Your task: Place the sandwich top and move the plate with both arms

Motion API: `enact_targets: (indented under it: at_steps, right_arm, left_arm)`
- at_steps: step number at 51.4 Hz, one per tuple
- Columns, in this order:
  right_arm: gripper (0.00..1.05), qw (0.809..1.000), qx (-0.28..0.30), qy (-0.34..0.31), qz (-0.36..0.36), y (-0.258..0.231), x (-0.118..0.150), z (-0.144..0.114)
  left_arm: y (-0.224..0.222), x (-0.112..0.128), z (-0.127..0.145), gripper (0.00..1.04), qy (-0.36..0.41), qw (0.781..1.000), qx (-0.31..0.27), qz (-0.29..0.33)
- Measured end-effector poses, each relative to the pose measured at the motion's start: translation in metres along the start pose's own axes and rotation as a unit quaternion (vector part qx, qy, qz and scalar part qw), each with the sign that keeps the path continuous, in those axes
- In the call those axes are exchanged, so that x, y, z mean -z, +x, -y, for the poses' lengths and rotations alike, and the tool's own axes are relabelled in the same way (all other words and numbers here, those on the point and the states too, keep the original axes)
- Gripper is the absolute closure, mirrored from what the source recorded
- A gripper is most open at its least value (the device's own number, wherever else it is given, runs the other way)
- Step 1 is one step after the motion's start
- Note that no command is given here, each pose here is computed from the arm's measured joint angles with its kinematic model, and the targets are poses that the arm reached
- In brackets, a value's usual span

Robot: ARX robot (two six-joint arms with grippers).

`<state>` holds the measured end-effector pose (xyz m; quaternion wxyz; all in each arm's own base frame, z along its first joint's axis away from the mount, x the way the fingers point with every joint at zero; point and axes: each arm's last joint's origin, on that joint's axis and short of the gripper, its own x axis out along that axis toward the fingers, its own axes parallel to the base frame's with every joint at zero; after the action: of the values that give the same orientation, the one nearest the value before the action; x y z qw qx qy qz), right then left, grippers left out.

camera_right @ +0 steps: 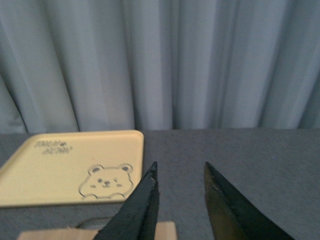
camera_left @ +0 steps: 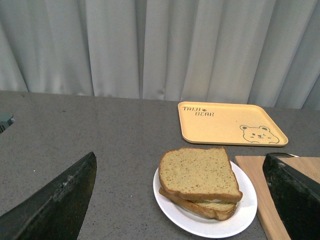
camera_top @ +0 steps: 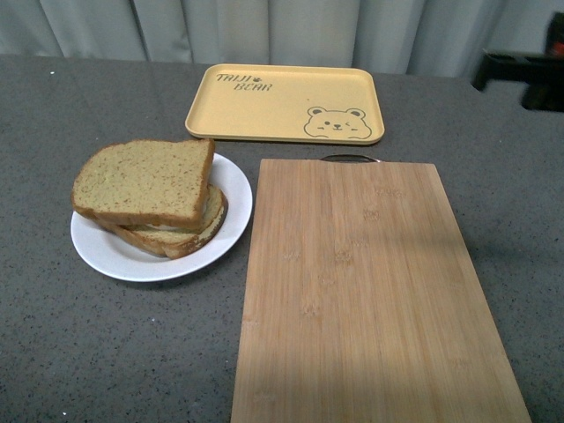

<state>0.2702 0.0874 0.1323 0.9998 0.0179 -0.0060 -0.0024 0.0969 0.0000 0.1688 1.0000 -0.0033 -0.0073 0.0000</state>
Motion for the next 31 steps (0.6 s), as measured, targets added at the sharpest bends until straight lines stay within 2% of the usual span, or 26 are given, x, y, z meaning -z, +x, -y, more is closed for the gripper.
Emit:
enact_targets:
  at_steps: [8,31]
  right_arm:
    - [1.04,1.000,-0.003,-0.017,-0.018,-0.028,-0.001,0.024]
    - [1.04,1.000,-0.003,-0.018,-0.019,-0.083,-0.018,0.063]
  left_arm:
    - [0.000,0.000,0.000,0.07,0.000,1.000,0.000,0.000]
    - [0.000,0.000,0.000,0.07,0.000,1.000,0.000,0.000]
